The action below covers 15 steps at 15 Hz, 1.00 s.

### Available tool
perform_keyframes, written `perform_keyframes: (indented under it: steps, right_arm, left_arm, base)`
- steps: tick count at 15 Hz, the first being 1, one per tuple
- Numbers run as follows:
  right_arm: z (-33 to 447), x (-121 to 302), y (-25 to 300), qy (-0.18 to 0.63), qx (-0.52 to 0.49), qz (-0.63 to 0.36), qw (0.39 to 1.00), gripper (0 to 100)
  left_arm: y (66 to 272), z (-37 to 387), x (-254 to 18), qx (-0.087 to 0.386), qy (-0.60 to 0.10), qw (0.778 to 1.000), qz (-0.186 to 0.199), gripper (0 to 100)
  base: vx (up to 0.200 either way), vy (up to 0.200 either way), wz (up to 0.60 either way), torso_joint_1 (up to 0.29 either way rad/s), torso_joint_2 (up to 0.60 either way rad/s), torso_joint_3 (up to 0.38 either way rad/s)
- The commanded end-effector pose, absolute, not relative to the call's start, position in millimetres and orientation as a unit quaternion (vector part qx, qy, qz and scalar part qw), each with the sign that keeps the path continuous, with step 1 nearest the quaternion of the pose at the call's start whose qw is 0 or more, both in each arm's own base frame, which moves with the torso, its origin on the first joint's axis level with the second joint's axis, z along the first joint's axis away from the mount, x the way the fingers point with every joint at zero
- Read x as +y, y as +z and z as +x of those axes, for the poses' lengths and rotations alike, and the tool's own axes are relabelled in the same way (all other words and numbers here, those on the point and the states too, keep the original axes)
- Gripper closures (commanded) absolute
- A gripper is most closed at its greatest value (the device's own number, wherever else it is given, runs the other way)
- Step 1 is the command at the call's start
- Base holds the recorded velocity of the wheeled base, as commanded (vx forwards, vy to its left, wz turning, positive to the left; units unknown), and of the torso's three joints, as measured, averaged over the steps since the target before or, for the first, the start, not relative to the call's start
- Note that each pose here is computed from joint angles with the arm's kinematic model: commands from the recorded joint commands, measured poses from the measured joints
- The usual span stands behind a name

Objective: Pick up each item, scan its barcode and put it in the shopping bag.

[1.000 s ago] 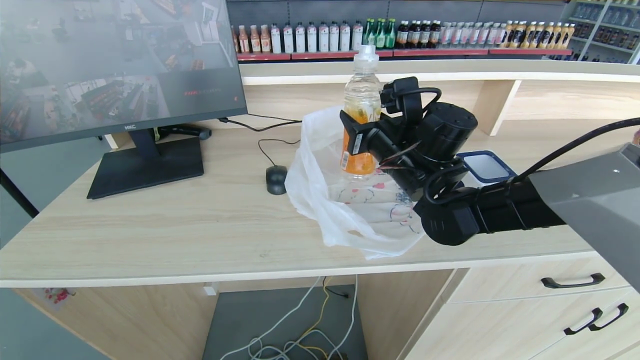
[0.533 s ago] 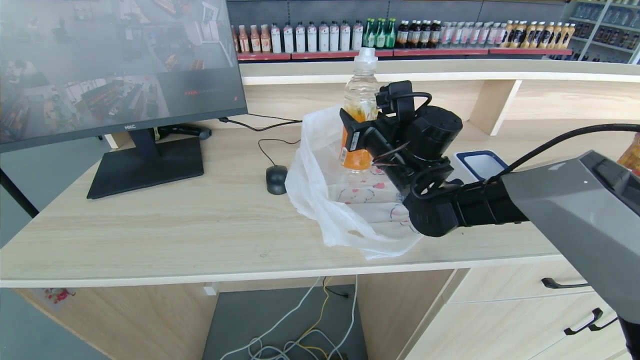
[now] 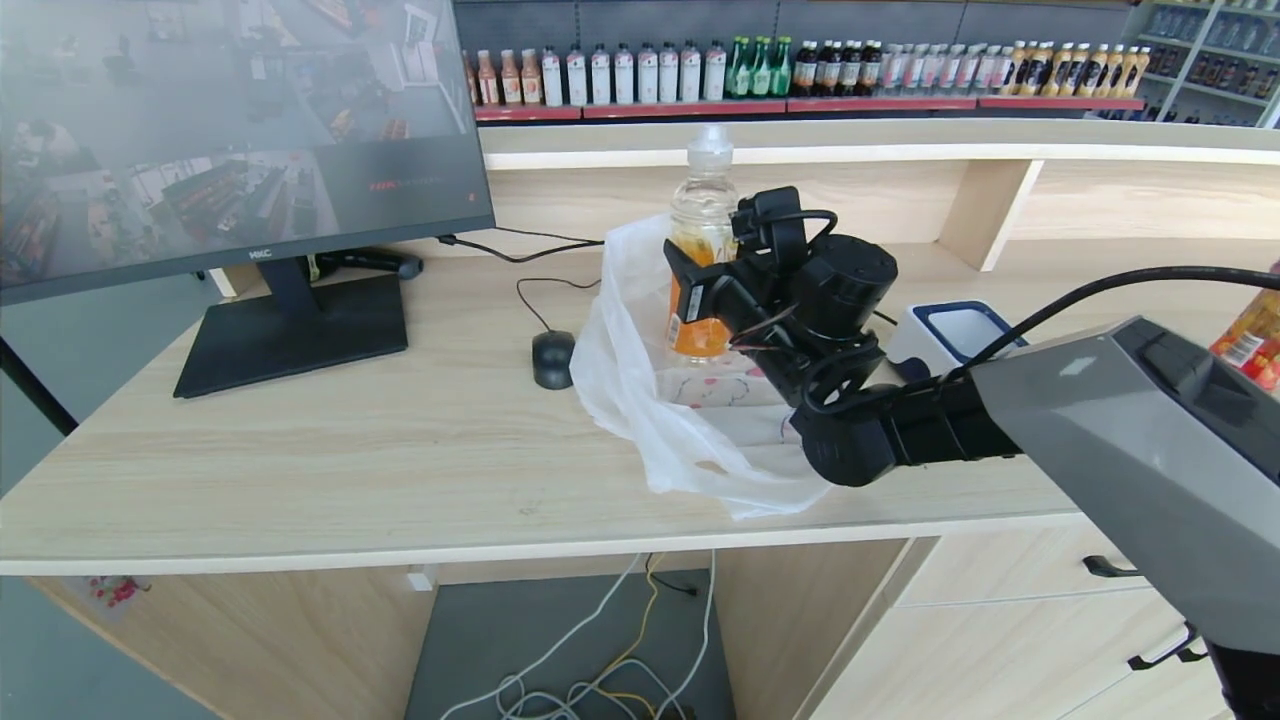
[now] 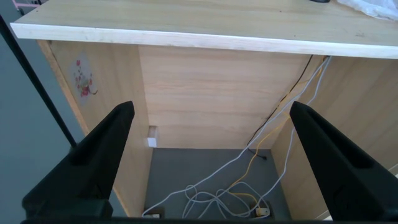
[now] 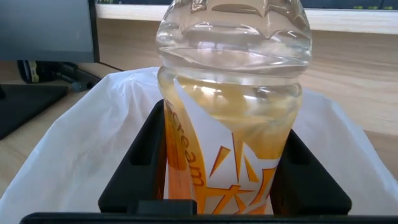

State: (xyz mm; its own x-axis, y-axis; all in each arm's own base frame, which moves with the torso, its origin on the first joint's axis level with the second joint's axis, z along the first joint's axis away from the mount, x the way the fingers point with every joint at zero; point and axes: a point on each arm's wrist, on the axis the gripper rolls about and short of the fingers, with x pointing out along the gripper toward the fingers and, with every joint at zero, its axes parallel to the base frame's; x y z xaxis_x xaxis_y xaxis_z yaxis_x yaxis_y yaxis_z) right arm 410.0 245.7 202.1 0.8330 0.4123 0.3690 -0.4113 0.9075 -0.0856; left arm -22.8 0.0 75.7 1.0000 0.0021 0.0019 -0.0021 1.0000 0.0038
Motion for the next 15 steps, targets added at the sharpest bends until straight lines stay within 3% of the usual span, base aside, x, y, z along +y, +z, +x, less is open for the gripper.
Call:
perform_keyframes:
  steps: [1,15]
  right_arm:
    - [410,247,200,0.217,-0.19,-0.002,0.958,100]
    - [404,245,182,0.218,-0.158,-0.016,0.963,100]
  left_arm:
    - [76,-23,0,-0.002,0.001,1.0,0.002,0]
    - [76,-23,0,-0.002,0.002,1.0,0.002,0]
  base:
    - [0.0,0.0,0.0,0.0,0.0,0.0]
    - [0.0,0.0,0.0,0.0,0.0,0.0]
